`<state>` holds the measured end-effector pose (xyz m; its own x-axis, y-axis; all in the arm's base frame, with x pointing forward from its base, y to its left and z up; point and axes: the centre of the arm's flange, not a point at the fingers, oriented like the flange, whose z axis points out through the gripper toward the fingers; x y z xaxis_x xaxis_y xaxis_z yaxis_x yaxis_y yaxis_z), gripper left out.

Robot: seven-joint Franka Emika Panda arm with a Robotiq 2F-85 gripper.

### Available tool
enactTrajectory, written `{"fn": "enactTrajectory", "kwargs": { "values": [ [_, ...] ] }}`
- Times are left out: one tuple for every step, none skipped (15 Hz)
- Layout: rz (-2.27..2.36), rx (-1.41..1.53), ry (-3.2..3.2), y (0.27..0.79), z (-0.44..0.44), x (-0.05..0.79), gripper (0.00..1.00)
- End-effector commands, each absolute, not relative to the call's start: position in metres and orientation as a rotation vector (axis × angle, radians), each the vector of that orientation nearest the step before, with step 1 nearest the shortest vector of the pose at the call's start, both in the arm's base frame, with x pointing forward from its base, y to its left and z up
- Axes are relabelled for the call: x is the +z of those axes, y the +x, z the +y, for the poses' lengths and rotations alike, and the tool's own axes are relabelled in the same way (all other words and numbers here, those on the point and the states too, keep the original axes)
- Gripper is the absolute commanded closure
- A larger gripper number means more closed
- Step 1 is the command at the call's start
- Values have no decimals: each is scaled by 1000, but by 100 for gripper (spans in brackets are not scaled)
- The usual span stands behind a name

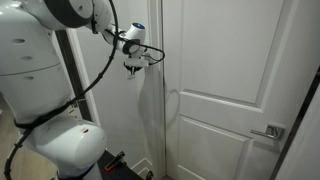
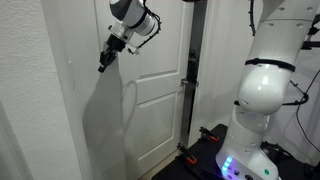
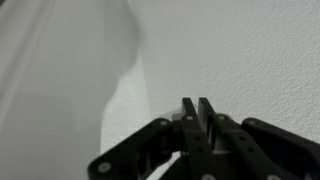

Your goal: Turn off the light

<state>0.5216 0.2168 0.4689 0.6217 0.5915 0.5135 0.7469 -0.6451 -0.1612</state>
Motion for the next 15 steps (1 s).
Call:
{"fn": "enactTrajectory", "kwargs": {
  "values": [
    [-1111,-716,-2442,498,222,471,100],
    [-1116,-741,-2427,493,224,471,100],
    [-1122,-771,-2404,487,227,472,100],
    [-1124,-807,-2389,481,230,472,100],
    [-1130,-838,-2376,476,232,472,100],
    [-1139,-866,-2370,471,236,471,100],
    [-1150,-893,-2367,469,237,470,100],
    [-1158,-914,-2363,466,239,470,100],
    [-1174,-939,-2359,464,241,467,100],
    [-1185,-957,-2360,463,244,464,100],
    [-1197,-972,-2358,463,245,461,100],
    [-1209,-980,-2355,465,247,456,100],
    [-1218,-988,-2353,465,247,453,100],
    [-1227,-1001,-2349,467,249,448,100],
    [-1232,-1012,-2347,469,249,444,100]
  ]
}}
